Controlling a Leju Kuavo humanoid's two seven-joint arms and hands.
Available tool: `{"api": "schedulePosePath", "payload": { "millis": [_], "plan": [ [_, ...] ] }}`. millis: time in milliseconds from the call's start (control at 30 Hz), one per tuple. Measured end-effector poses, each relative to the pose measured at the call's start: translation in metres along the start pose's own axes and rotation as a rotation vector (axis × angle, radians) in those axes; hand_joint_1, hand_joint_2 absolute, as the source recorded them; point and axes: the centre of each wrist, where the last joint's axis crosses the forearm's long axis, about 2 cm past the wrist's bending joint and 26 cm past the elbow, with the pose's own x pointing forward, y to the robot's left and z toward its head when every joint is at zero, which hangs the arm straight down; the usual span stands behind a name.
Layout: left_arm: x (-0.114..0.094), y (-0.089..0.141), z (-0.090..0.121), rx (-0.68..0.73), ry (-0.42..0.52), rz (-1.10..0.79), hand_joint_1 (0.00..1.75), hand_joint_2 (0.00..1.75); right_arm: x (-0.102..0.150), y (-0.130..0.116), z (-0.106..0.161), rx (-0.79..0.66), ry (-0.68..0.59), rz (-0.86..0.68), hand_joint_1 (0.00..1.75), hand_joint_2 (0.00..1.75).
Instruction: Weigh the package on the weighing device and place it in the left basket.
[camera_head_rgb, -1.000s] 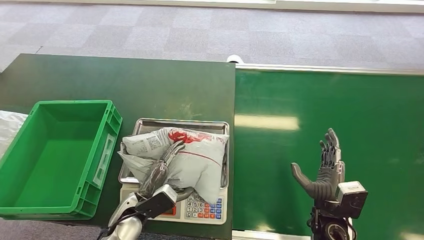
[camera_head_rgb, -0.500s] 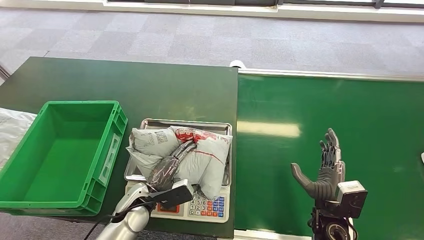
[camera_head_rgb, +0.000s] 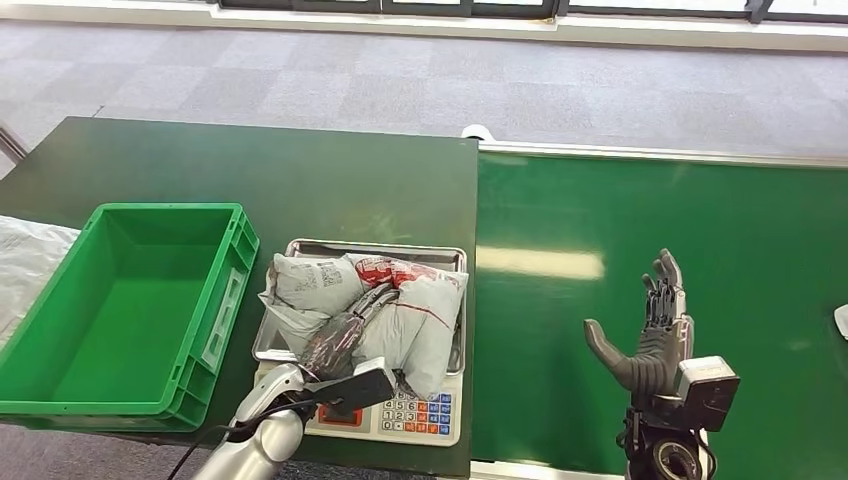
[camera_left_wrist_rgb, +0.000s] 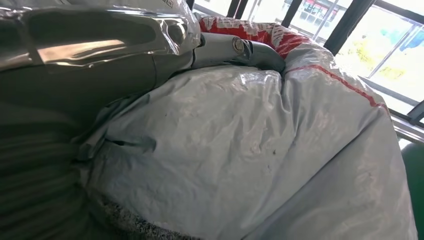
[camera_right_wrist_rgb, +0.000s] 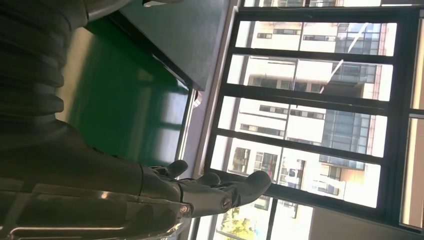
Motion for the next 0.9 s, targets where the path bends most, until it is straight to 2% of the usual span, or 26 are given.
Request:
{"api": "schedulePosePath", "payload": {
  "millis": [33, 600, 900],
  "plan": [
    [0.0, 0.0, 0.0, 0.003, -0.002, 0.002, 1.71, 1.75, 0.0, 0.0, -0.002, 0.0, -0.005, 0.001, 0.0, 1.75],
    [0.002, 0.008, -0.003, 0.087, -0.02, 0.028, 1.75, 1.75, 0.001, 0.0, -0.006, -0.002, -0.013, 0.002, 0.0, 1.75],
    [0.0, 0.001, 0.007, 0.191, -0.063, 0.052, 1.75, 1.75, 0.0, 0.002, -0.001, -0.015, -0.003, 0.006, 0.0, 1.75]
  ]
}}
